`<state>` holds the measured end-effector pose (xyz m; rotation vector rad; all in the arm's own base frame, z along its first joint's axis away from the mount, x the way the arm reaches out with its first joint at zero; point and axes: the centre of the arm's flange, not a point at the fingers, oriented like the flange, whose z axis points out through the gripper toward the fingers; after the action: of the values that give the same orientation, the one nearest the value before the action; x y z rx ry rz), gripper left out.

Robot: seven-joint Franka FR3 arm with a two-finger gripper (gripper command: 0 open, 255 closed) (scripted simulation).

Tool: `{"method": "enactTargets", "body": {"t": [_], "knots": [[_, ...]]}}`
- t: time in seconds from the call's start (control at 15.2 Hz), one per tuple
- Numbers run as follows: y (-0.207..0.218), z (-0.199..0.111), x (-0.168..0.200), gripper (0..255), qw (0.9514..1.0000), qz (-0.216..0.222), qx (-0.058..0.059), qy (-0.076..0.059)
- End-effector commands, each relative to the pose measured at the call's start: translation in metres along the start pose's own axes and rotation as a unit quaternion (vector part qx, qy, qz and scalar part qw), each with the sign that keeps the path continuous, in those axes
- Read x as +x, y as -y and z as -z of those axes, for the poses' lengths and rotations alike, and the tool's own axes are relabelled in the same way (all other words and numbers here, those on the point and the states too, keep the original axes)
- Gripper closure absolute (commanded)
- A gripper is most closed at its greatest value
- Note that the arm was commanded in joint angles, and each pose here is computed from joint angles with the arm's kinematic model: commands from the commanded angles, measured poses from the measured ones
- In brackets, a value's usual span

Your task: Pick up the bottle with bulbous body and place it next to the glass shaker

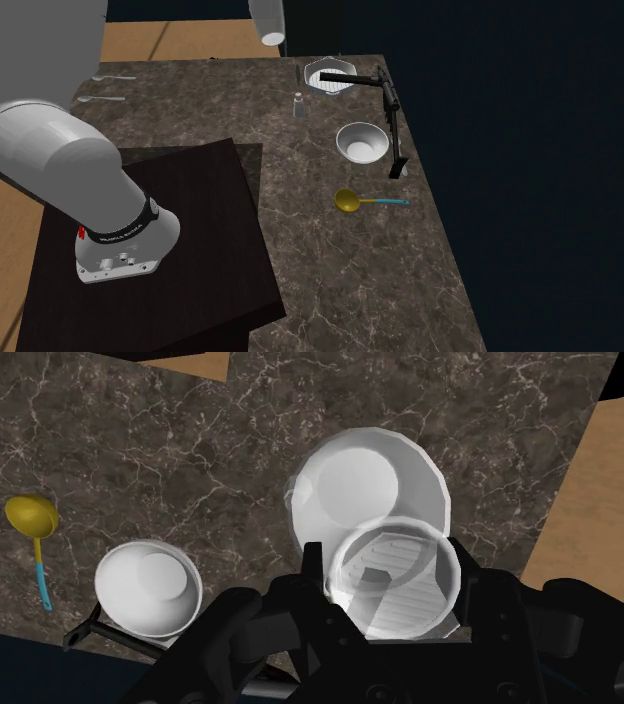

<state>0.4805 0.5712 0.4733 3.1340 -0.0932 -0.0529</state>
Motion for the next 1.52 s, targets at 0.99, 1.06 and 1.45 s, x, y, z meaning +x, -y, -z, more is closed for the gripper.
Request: {"method": "enactTargets", "body": {"t": [0.99,1.06,1.45], "knots": [[0.001,-0.09,0.002,255,1.0,0.0,0.001,0.0],[0.001,-0.095,0.002,255,1.0,0.0,0.001,0.0],[0.002,-0.127,0.003,255,1.0,0.0,0.001,0.0]]}}
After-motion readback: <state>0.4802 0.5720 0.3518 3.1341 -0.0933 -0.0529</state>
